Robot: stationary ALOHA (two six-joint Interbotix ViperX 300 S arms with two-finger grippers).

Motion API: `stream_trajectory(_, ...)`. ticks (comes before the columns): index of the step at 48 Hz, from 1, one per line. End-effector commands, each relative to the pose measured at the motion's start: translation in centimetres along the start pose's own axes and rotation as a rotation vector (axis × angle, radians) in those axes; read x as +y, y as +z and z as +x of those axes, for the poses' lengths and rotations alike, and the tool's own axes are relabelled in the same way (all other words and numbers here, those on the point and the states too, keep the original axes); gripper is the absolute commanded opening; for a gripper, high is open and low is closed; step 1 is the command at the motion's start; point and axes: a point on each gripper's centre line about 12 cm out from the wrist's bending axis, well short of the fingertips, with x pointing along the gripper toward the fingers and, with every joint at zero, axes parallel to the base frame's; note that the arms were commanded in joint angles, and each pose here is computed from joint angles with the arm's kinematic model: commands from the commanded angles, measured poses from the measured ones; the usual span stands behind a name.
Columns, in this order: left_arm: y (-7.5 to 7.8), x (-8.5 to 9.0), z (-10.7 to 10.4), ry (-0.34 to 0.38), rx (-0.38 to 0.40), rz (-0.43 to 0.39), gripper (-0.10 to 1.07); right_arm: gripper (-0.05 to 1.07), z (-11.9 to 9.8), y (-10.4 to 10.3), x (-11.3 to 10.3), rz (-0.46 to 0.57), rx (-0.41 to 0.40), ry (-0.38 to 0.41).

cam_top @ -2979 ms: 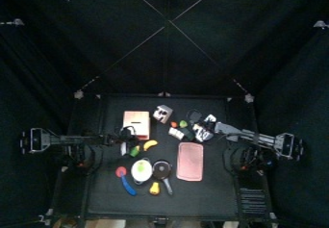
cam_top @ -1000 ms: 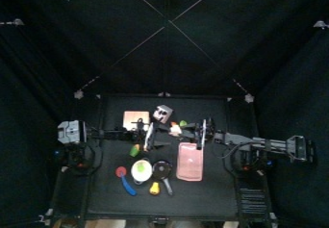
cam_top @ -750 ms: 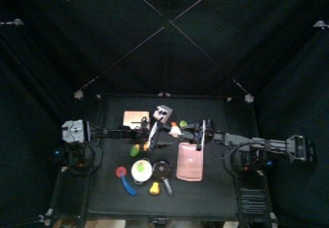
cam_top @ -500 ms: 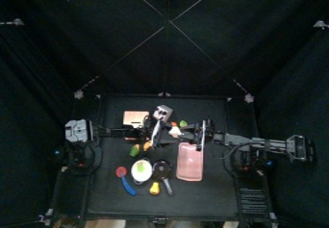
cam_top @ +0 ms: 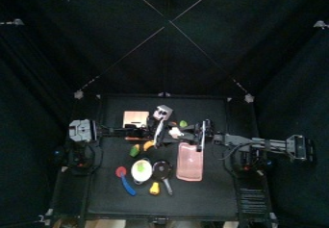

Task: Unwrap egg sushi

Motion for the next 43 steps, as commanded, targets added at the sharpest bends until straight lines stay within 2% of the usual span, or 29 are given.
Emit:
stream_trajectory(1, 1.19, -0.19, 0.97, -0.021, -0.042, 0.015, 1.03, 0.61, -0.05, 0.82, 0.28, -0.001, -0.033, 0.012)
stream_trajectory(8, 1.2, -0.08, 0.97, -0.017, -0.043, 0.015, 1.0, 0.61, -0.05, 0.86, 0.28, 0.001, -0.036, 0.013)
stream_trajectory(18, 1.27, 0.08, 0.93, -0.011, -0.045, 0.015, 0.9, 0.61, -0.03, 0.76, 0.31, -0.001, -0.034, 0.015)
stream_trajectory(35, 1.19, 0.09, 0.91, -0.012, -0.043, 0.017, 0.84, 0.61, -0.03, 0.78, 0.23, -0.002, -0.035, 0.012)
stream_trajectory(43, 0.32, 0.06, 0.49, -0.006, -0.022, 0.003, 0.84, 0.61, -0.1, 1.08, 0.21, -0.003, -0.06, 0.017)
